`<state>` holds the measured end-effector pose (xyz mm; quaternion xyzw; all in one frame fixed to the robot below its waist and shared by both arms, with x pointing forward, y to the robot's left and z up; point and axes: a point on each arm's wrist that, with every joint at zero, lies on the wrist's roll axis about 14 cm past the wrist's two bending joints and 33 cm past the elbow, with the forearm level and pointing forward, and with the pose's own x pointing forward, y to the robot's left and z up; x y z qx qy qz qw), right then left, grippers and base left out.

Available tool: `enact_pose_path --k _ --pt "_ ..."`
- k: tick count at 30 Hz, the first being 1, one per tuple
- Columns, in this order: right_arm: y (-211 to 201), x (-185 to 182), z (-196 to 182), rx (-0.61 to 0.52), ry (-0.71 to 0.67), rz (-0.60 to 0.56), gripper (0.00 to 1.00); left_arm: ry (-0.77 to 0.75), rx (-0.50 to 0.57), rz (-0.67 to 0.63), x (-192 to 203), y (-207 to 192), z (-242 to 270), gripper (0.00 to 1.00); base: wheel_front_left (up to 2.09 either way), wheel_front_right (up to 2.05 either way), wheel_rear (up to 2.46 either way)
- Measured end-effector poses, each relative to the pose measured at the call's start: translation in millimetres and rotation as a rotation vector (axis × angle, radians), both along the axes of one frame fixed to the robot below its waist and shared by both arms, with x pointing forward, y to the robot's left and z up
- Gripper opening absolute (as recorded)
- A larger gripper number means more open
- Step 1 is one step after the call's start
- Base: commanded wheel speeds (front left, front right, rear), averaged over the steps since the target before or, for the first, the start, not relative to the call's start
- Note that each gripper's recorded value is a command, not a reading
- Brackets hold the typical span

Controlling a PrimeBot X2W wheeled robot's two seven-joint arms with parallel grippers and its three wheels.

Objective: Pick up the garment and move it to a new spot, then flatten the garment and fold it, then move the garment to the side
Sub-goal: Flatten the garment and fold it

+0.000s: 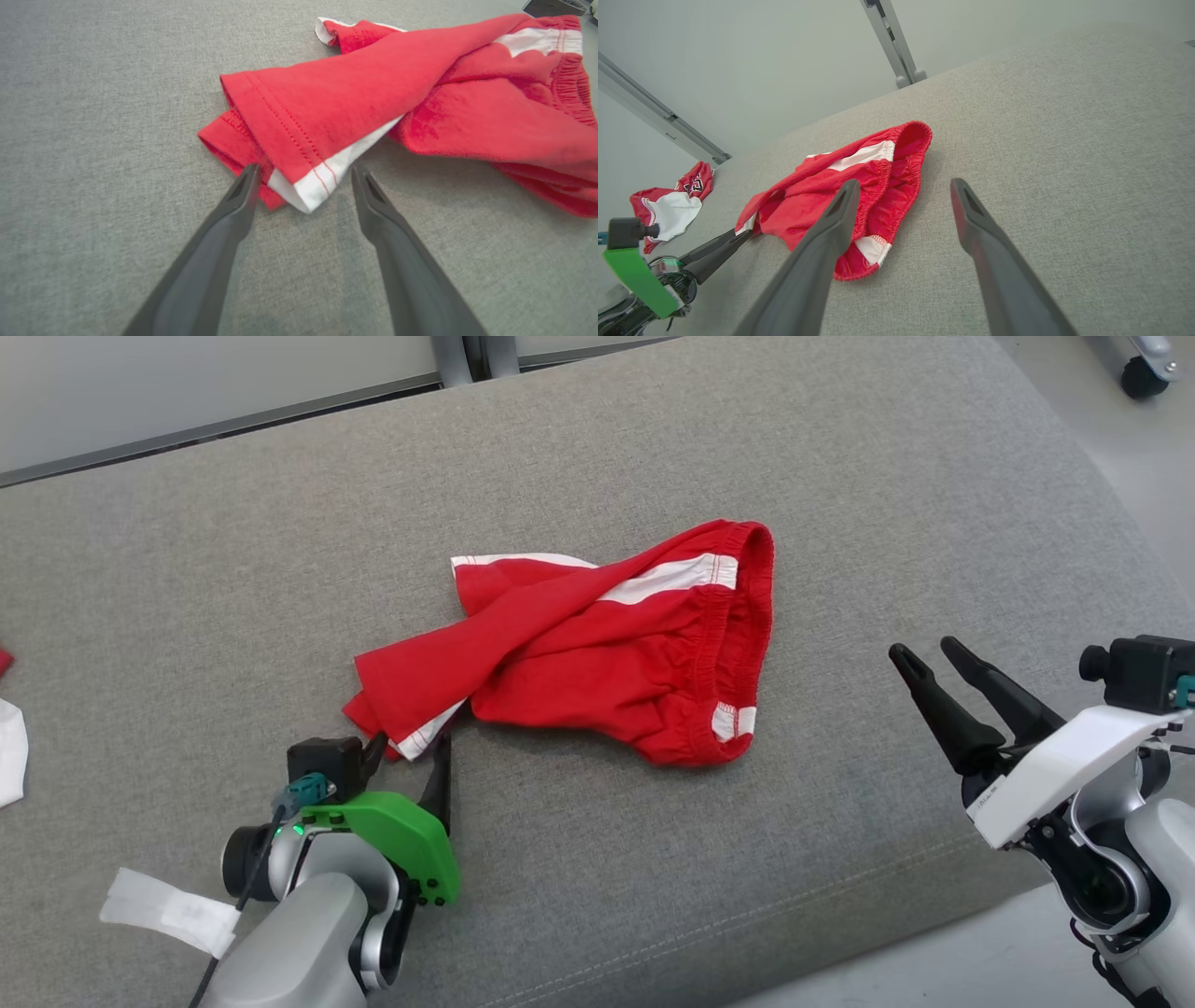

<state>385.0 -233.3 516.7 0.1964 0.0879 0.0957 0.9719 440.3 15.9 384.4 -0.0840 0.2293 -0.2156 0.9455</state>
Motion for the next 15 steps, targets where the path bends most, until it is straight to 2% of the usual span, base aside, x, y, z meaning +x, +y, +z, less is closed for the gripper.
enact_pose_path --k 2,6,7,8,9,10,11,15 --pt "2.1 0.1 -1.1 0.002 0.002 0.003 1.00 -0.012 -0.007 -0.018 -3.1 -6.1 2.8 0.98 0.00 0.00 0.00" --pt "6.2 0.9 0.0 0.010 -0.002 0.008 1.00 -0.024 -0.009 -0.043 -6.9 -14.1 4.8 0.70 0.00 0.00 0.00" --pt "7.4 0.8 0.1 0.012 -0.001 0.011 1.00 -0.031 -0.003 -0.047 -6.4 -14.5 5.2 0.45 0.00 0.00 0.00" --pt "8.1 0.7 0.4 0.012 -0.003 0.011 1.00 -0.040 0.002 -0.053 -4.6 -15.6 6.7 0.38 0.00 0.00 0.00" --pt "8.2 0.6 0.7 0.014 -0.004 0.011 1.00 -0.054 0.002 -0.055 -2.0 -16.7 9.6 0.26 0.00 0.00 0.00" --pt "8.1 0.6 1.0 0.014 -0.004 0.010 1.00 -0.062 -0.001 -0.056 0.1 -17.8 12.3 0.10 0.00 0.00 0.00" --pt "7.5 0.5 1.4 0.014 -0.005 0.008 1.00 -0.067 -0.003 -0.057 1.2 -18.9 13.9 0.00 0.00 0.00 0.00" --pt "6.0 -0.4 2.8 0.015 -0.009 0.003 1.00 -0.086 -0.017 -0.061 2.3 -20.5 20.0 0.00 0.00 0.00 0.00"
